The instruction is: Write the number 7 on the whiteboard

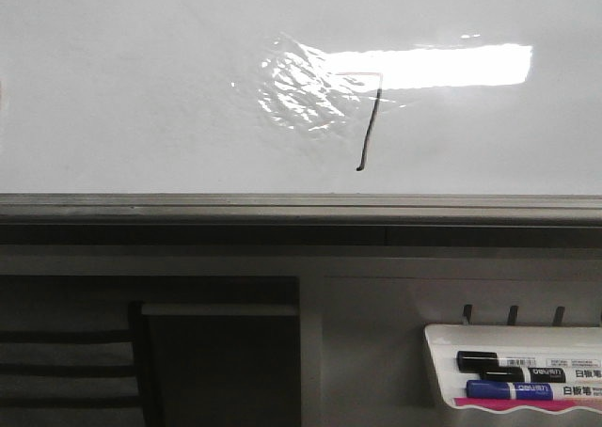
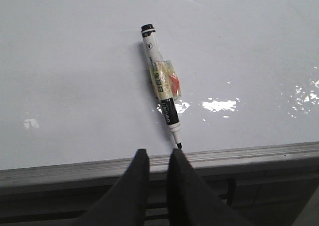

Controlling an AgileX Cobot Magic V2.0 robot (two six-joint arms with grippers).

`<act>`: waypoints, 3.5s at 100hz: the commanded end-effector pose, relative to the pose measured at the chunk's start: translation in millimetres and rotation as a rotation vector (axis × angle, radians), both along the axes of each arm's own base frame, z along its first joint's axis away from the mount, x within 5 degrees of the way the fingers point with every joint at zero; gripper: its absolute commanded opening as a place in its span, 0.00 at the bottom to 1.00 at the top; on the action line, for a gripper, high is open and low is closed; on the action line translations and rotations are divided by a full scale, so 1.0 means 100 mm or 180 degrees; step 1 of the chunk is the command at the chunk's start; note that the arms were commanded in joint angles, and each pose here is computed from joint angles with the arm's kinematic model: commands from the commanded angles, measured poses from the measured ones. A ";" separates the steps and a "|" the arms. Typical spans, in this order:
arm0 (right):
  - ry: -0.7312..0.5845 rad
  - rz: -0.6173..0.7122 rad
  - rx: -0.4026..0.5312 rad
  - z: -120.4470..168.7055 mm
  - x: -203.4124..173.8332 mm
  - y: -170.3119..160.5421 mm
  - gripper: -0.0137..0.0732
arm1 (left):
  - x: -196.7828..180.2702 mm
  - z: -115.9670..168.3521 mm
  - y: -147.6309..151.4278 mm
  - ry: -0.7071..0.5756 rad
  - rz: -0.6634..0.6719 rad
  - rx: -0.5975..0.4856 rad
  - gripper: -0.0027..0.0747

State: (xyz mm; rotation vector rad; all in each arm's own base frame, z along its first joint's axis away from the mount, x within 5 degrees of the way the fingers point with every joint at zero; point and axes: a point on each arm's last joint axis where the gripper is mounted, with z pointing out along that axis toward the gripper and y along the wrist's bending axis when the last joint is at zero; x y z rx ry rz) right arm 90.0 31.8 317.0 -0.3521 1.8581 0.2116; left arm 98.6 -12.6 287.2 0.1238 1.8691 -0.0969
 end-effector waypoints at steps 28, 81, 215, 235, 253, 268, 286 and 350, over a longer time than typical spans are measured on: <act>-0.0297 -0.0038 0.0051 0.14 0.02 -0.01 0.07 | 0.02 0.16 0.01 -0.0321 0.0064 -0.0082 0.01; -0.0297 -0.0038 0.0051 0.14 0.02 -0.01 0.07 | -0.44 0.03 0.04 -0.0927 0.0069 -0.0123 0.01; -0.0297 -0.0038 0.0051 0.14 0.02 -0.01 0.07 | -0.45 -0.78 0.10 -0.1440 0.0257 -0.0166 0.01; -0.0412 -0.0118 0.0075 0.08 -0.09 -0.07 0.07 | -0.45 -0.78 0.10 -0.1440 0.0257 -0.0166 0.01; -0.0803 -0.0494 0.0144 -0.14 -0.26 -0.20 0.07 | -0.45 -0.78 0.10 -0.1440 0.0257 -0.0166 0.01; -0.1065 -0.0788 0.0162 -0.43 -0.36 -0.27 0.07 | -0.45 -0.78 0.10 -0.1440 0.0257 -0.0166 0.01; -0.1125 -0.0968 0.0144 -0.85 -0.36 -0.30 0.07 | -0.45 -0.78 0.10 -0.1440 0.0257 -0.0166 0.01; -0.1168 -0.1006 0.0146 -1.18 -0.34 -0.31 0.07 | -0.45 -0.78 0.10 -0.1440 0.0257 -0.0166 0.01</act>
